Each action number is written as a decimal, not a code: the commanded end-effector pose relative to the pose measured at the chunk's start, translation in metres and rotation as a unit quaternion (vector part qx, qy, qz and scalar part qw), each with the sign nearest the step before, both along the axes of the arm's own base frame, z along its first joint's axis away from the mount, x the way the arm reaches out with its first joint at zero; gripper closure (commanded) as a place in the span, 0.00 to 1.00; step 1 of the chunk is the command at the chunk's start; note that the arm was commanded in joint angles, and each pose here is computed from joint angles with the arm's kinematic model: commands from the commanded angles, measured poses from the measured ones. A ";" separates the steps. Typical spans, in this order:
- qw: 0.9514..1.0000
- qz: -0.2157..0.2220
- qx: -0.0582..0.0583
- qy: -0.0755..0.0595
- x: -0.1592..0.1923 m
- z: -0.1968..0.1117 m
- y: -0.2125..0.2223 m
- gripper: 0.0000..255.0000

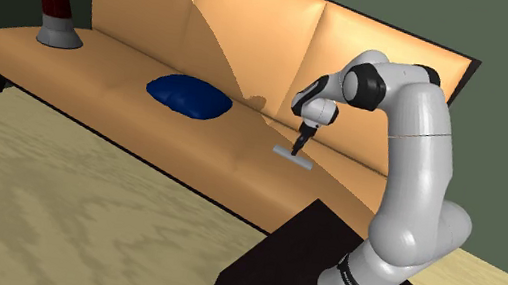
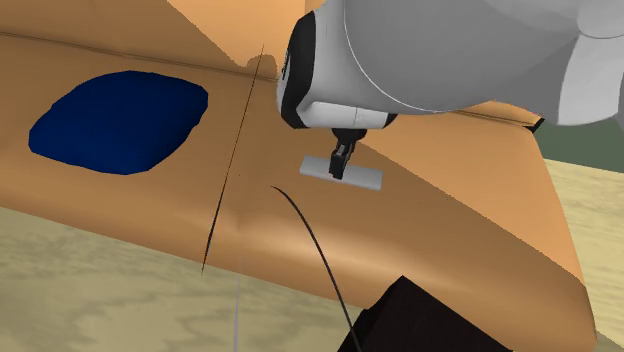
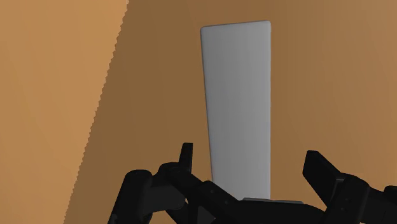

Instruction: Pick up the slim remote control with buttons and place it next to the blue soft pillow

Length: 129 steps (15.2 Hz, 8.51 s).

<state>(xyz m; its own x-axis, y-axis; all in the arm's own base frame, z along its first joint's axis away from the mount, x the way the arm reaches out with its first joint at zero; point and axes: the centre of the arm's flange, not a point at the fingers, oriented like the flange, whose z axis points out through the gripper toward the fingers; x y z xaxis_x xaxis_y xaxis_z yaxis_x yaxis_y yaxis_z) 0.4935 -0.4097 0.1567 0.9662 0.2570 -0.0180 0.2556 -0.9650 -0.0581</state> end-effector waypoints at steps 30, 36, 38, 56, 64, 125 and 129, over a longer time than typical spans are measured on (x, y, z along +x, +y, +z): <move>1.000 0.000 0.000 0.000 -0.001 0.002 0.000 1.00; 1.000 0.000 0.000 0.000 -0.001 0.034 0.000 1.00; 1.000 0.000 0.000 0.000 -0.001 0.044 0.000 1.00; 1.000 0.000 0.000 0.000 -0.001 0.139 0.000 1.00; 1.000 0.000 0.000 0.000 0.050 0.154 0.042 1.00; 1.000 0.000 0.000 0.000 0.231 -0.014 0.195 0.00; 1.000 0.000 0.000 0.000 0.232 -0.001 0.194 0.00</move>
